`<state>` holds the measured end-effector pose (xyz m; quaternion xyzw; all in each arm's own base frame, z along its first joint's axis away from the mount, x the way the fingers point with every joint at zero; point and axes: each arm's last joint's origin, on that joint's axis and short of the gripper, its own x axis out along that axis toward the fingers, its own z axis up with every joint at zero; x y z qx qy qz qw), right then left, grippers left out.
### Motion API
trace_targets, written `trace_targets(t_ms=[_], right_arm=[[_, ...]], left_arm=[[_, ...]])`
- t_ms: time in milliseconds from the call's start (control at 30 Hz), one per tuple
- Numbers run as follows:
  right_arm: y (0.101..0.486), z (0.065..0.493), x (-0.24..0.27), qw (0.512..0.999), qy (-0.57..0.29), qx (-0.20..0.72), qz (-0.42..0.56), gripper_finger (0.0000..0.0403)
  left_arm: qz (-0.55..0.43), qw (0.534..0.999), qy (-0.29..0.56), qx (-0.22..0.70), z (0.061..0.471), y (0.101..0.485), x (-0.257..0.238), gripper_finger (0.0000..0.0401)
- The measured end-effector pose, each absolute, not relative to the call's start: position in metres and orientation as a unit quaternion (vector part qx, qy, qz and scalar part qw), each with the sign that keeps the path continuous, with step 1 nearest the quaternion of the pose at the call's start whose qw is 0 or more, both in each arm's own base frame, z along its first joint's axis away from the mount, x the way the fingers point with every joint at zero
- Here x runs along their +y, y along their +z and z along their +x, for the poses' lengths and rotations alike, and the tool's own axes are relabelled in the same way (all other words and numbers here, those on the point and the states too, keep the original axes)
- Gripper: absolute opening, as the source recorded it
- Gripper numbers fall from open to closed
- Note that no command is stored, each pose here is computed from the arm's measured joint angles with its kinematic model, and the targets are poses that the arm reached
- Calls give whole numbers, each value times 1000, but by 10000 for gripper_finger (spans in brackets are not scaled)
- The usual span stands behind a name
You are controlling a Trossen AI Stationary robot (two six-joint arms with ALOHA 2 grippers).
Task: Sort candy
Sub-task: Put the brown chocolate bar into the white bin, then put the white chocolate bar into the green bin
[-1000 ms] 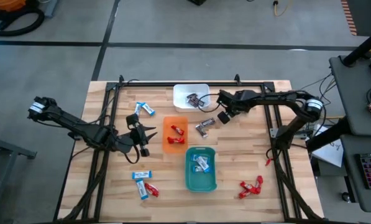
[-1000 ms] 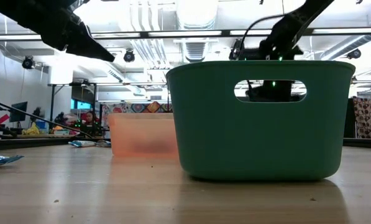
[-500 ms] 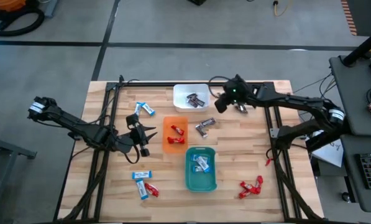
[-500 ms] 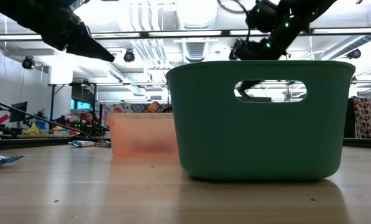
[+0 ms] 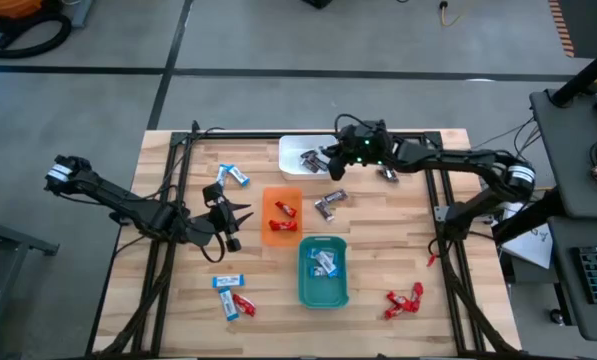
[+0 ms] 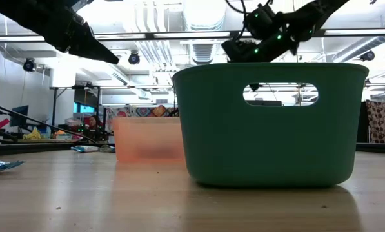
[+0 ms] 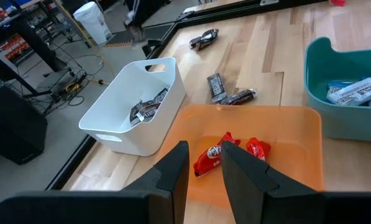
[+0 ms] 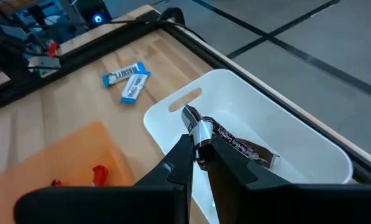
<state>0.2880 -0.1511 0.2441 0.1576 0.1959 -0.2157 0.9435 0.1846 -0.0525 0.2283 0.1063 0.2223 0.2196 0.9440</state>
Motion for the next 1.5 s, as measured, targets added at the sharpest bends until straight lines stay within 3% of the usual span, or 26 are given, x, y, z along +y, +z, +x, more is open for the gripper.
trace_targets(t_ms=[500,900,1133,1500], right_arm=[[218,302,-159,937,-227,212,160,40],[216,302,-160,933,-236,214,169,164],[224,299,-157,934,-231,205,177,189],[262,281,-115,946,-168,220,170,171]], left_arm=[[105,944,220,222,185,228,-53,77],[99,945,221,221,185,228,-53,77],[84,947,223,218,185,228,-53,77],[6,961,42,273,188,240,-65,77]])
